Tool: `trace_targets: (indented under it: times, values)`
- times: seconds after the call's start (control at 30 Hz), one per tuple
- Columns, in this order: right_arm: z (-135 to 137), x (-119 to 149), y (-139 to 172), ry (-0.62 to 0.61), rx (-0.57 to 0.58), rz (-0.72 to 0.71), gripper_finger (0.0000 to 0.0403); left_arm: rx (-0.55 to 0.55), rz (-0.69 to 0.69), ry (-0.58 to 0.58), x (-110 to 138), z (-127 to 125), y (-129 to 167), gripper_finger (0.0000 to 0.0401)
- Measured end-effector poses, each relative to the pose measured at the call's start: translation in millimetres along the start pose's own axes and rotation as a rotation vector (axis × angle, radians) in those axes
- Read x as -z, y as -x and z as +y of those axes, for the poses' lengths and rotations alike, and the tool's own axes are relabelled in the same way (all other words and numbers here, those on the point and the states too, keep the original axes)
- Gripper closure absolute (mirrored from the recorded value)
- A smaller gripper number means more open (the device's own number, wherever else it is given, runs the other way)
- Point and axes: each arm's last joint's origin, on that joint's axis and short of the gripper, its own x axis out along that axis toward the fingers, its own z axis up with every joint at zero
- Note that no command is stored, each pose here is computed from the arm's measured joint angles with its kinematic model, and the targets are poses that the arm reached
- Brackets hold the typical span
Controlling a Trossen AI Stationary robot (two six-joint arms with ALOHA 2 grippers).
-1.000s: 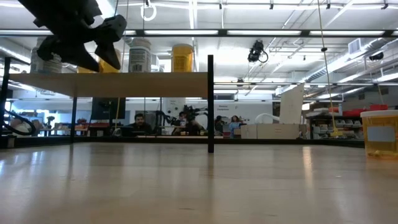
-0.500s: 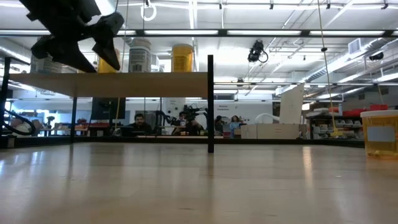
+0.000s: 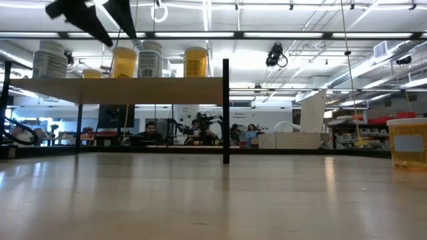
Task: Pick and place medicine bottles onto shelf by color
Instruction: Put the orange pill bottle on the shelf
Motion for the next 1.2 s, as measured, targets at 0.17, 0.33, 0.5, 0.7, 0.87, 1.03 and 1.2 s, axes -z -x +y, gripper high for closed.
trace_targets:
  times: [0.17,0.33,0.5,0.7,0.87,1.03,1.2]
  values:
    - [5,-6,-11,-0.007,-0.029,0.116,0.012,0.045,0.096,-0.081,-30,-2,26,0.0106]
    - [4,-7,-11,-0.036,-0.022,0.106,0.0102,0.043,0.089,-0.152,-71,8,46,0.0106]
    - [2,-7,-10,-0.076,-0.017,0.093,0.0097,0.063,0.048,-0.18,-102,22,52,0.0106]
    - [3,-5,-9,-0.112,-0.013,0.103,0.0099,0.041,0.05,-0.336,-118,25,38,0.0106]
    - [1,-8,-10,-0.109,-0.011,0.103,0.0099,0.154,0.267,-0.515,-127,26,18,0.0106]
    - [-2,-12,-11,-0.13,0.003,0.085,0.0099,0.261,0.343,-0.664,-136,30,5,0.0106]
    - [-2,-12,-11,-0.128,0.011,0.062,0.0099,0.392,0.349,-0.823,-144,28,-6,0.0106]
